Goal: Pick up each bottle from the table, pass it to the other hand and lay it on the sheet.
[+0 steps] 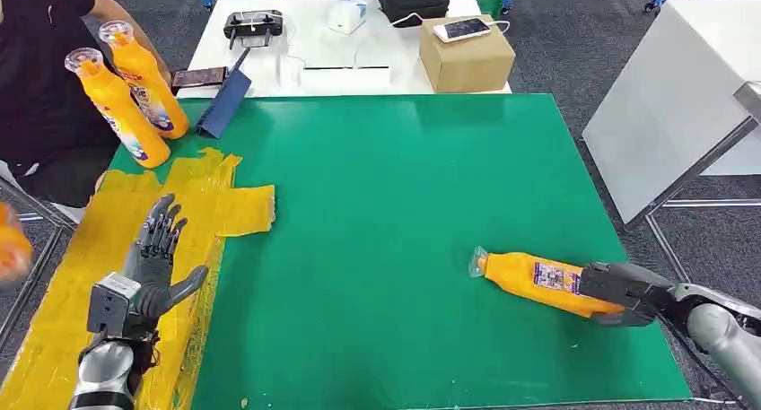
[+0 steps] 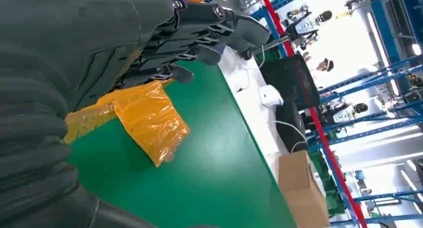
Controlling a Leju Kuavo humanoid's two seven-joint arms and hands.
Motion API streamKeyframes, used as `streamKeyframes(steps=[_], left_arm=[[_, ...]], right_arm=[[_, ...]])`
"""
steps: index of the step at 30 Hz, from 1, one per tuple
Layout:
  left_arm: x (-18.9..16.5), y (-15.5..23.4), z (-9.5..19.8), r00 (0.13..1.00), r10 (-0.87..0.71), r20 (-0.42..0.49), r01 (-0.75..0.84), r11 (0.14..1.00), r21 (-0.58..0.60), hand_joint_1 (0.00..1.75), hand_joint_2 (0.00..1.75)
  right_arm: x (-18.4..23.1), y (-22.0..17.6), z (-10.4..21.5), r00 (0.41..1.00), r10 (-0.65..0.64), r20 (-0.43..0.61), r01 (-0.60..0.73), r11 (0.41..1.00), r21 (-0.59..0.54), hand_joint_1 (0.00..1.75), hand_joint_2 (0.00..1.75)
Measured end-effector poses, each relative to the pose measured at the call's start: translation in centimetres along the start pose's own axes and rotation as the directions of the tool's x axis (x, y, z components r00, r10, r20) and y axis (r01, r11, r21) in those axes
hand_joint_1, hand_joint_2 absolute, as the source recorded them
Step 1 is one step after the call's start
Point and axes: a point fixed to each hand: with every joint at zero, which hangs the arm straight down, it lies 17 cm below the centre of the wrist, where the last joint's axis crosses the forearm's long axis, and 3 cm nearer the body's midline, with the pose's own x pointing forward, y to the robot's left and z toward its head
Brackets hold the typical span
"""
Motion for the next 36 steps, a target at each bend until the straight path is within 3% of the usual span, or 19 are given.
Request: streamKeyframes(steps=[4,11,16,19,23,25,28,31,36], left_arm=[[-0.1,0.0,-0.1,1.0,0.007,-0.001,-0.007,1.0,0.003,0.0,1.75],[-0.3,-0.2,0.1,0.999,0.025,-0.023,-0.025,1.0,0.008,0.0,1.75],[0.1,-0.7,1.3,0.995,0.092,-0.041,-0.092,0.996,0.011,0.0,1.75],[1.3,-0.7,2.1,0.984,0.177,-0.028,-0.176,0.984,0.022,0.0,1.75],[0.9,0.7,3.0,0.956,0.285,-0.075,-0.273,0.952,0.136,0.0,1.75],[0.8,1.9,3.4,0.937,0.339,-0.082,-0.317,0.927,0.201,0.0,1.75],[0.9,2.4,3.5,0.911,0.405,-0.081,-0.377,0.896,0.236,0.0,1.75],[1.0,2.4,3.8,0.906,0.415,-0.085,-0.384,0.889,0.251,0.0,1.75],[1.2,0.9,3.4,0.875,0.476,-0.09,-0.444,0.863,0.241,0.0,1.75]], right_arm=[[0.0,0.0,-0.3,1.0,0.019,-0.003,-0.019,0.999,-0.028,1.75,1.75],[3.8,-0.5,-3.5,0.998,0.049,0.047,-0.041,0.986,-0.159,1.75,1.75],[10.5,-1.1,-5.3,0.978,-0.002,0.207,0.065,0.953,-0.297,1.75,1.75],[21.1,1.8,-4.8,0.841,-0.226,0.492,0.359,0.913,-0.194,1.75,1.75],[29.3,2.1,-1.8,0.662,-0.35,0.663,0.541,0.835,-0.099,1.75,1.75],[32.6,1.4,-0.1,0.583,-0.375,0.721,0.598,0.798,-0.068,1.75,1.75],[35.7,1.1,1.6,0.504,-0.396,0.768,0.644,0.764,-0.029,1.75,1.75],[39.0,0.4,3.4,0.381,-0.447,0.809,0.696,0.715,0.067,1.75,1.75],[43.3,0.8,4.5,0.282,-0.484,0.829,0.718,0.68,0.152,1.75,1.75]])
